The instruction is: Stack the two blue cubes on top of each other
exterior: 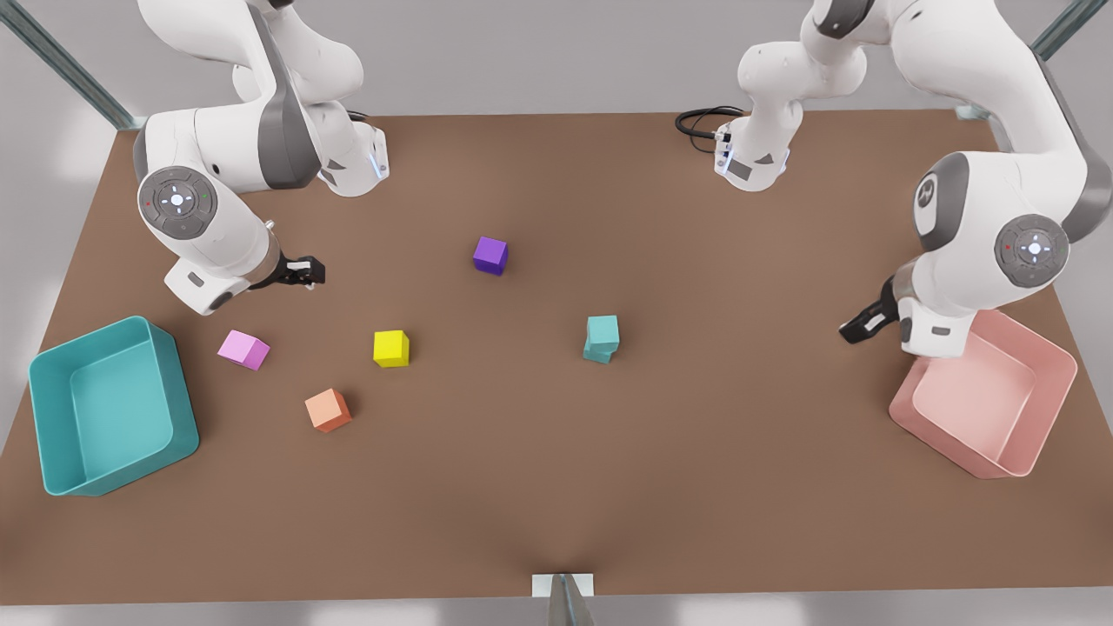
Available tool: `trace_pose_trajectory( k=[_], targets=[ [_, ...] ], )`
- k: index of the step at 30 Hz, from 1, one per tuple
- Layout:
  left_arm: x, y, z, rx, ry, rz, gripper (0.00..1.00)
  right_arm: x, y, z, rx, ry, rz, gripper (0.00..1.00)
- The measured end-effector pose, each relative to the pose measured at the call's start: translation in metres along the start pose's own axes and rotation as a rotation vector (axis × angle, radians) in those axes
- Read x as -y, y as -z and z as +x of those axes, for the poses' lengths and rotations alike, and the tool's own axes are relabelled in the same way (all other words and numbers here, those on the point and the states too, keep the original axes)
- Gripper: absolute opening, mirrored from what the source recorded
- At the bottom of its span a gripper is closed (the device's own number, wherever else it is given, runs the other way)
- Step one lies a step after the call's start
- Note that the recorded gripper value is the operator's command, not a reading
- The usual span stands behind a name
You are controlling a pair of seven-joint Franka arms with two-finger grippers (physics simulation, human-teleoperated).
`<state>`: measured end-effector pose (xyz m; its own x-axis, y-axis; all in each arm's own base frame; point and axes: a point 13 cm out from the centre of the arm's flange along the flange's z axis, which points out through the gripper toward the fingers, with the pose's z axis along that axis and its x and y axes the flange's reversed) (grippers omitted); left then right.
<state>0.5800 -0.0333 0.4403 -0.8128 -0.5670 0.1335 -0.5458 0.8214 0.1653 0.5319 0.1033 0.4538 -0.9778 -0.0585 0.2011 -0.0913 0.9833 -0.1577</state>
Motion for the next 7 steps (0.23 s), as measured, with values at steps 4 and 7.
trace_pose_trajectory(
  k=[4, 7],
  targets=[
    [-0.017, 0.007, 0.027, -0.084, -0.146, -0.021, 1.00, 0.000, -0.002, -0.001, -0.004, 0.002, 0.000, 1.00],
    [-0.021, 0.004, 0.037, -0.131, -0.243, -0.033, 1.00, -0.001, -0.003, -0.001, -0.005, 0.002, 0.001, 1.00]
  ],
)
